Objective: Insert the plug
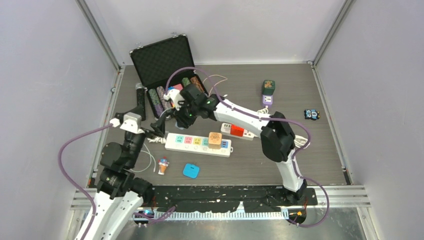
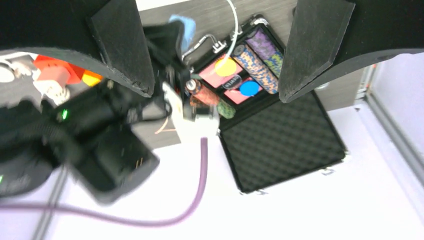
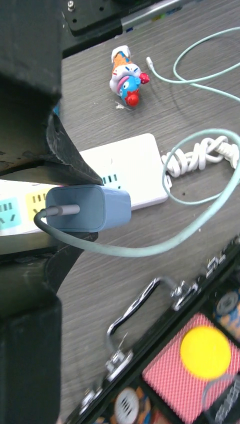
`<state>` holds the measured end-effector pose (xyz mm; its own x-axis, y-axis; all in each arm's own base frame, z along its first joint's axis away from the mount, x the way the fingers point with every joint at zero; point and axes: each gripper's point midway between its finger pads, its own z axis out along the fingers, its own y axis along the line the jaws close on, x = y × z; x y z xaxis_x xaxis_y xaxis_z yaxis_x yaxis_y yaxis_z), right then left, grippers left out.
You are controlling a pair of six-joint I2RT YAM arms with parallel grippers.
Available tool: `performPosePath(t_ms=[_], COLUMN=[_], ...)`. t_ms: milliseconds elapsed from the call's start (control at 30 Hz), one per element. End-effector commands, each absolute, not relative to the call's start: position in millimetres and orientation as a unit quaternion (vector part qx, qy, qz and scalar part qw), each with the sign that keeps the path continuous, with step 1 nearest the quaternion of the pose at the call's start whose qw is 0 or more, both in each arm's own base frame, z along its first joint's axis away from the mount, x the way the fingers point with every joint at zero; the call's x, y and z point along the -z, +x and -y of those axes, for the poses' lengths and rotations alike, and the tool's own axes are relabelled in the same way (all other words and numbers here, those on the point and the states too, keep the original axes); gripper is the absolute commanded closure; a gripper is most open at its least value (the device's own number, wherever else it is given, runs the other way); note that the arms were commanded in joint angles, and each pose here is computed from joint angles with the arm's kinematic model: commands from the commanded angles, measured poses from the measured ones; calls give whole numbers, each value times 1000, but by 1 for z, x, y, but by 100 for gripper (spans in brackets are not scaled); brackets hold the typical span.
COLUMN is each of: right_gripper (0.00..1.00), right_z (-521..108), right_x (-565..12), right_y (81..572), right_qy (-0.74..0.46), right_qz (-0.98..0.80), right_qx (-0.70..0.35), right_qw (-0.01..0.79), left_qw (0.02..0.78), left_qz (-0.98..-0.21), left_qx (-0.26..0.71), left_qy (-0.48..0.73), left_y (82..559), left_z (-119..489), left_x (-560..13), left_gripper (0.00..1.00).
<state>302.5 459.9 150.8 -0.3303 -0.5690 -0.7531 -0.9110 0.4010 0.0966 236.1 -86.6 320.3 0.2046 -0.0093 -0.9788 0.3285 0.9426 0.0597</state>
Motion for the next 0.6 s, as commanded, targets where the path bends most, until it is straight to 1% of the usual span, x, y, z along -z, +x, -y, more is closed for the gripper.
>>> performPosePath(t_ms=[0,233,400,567], right_gripper=[95,95,95,95], right_z=[-496,-512,-504,-496], right_x=[-159,-130,-121,-121], right_y=[293,278,274,273], right_qy=[-540,-591,-613,-622], right_qz=[-716,-704,-704,-705], right_qx=[-270,-217,-172,-149], right_qw=[351,328,316,307], left_qw=[786,787,785,788], left_qz=[-608,-608,-611,-607], left_qx=[82,84,80,80], left_qy=[69,70,69,64], left_y=[231,229,233,235], left_z=[61,61,62,61], left_x=[-353,-370,-365,-363], left_gripper=[6,2,1,0])
